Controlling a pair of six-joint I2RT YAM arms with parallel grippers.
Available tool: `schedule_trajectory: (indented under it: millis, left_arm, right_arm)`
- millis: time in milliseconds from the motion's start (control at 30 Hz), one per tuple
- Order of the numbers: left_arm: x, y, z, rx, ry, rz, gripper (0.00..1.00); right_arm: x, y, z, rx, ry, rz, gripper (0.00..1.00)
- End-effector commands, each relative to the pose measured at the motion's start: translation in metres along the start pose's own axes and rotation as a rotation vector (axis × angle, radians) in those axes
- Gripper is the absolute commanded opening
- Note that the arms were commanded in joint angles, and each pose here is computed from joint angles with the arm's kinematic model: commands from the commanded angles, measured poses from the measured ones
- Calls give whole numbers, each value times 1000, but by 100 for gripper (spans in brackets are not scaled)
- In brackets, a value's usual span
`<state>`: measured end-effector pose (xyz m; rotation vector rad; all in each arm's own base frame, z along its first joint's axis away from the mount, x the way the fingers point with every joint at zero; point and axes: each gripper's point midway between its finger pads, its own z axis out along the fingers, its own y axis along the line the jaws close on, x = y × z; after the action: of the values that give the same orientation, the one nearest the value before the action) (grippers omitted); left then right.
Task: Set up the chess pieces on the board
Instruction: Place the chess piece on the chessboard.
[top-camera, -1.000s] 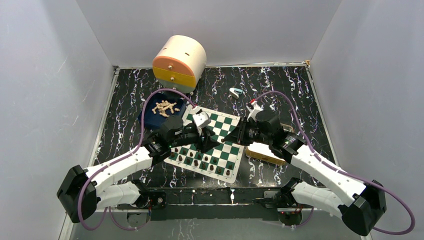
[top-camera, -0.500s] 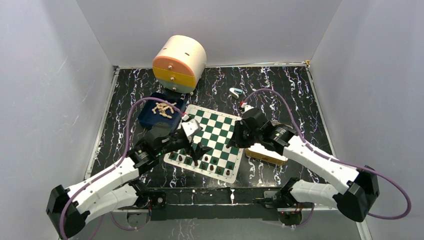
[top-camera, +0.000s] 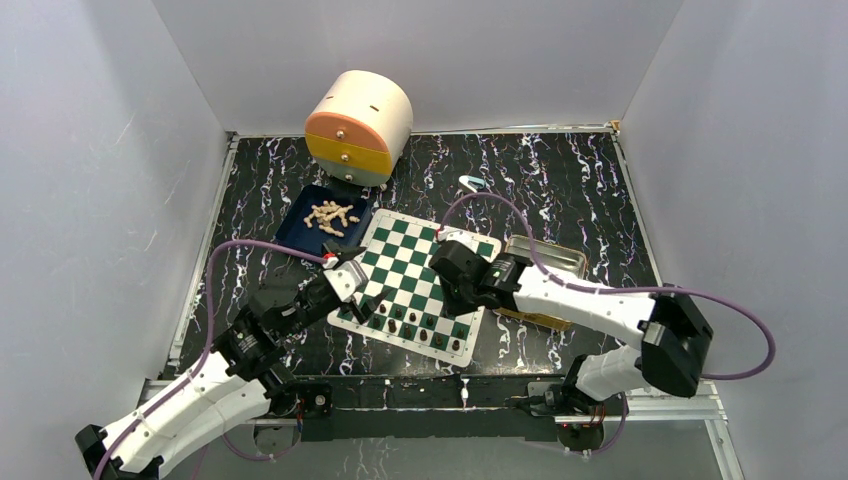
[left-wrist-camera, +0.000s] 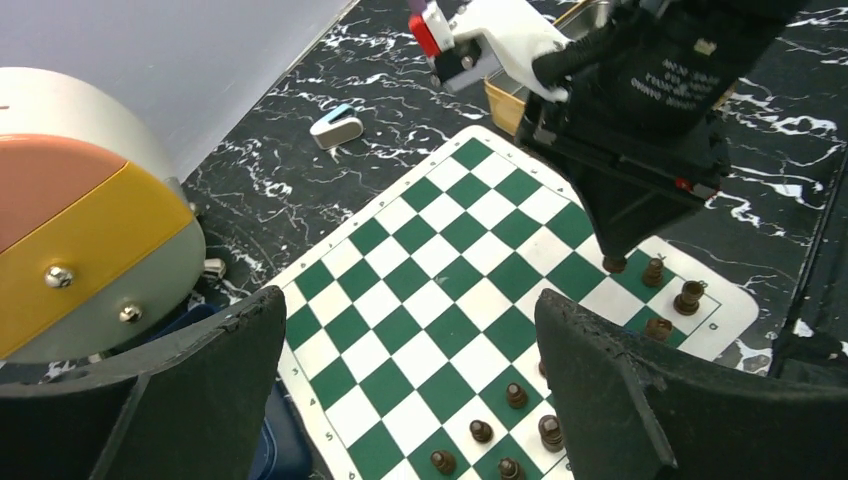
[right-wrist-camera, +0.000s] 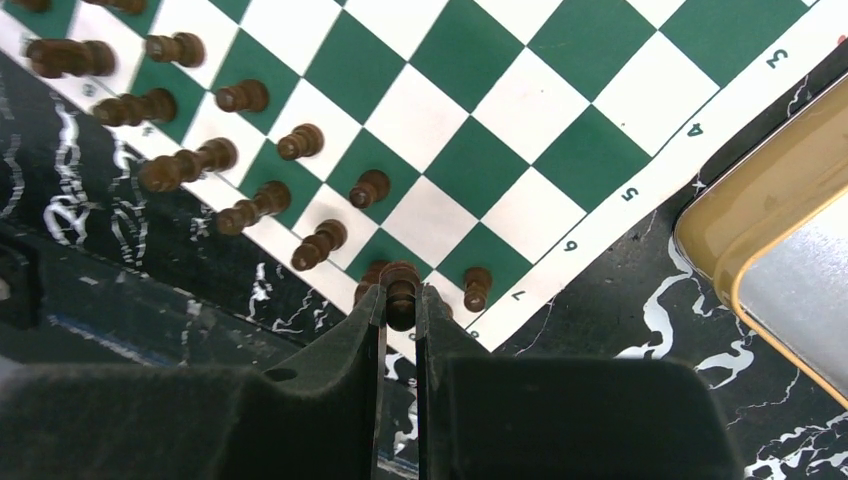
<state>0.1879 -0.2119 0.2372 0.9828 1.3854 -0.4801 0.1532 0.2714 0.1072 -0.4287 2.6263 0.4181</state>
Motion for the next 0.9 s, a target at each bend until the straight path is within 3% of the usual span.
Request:
schedule_trajectory:
  millis: [0,867]
  left_arm:
    - [8,9,-5,-53,26,41,91]
    - [9,22,-13,-121,62,47,93]
  right_arm:
    - [-14,5,5,59,-50,0,15]
    - [11,3,48,124,53,-1,19]
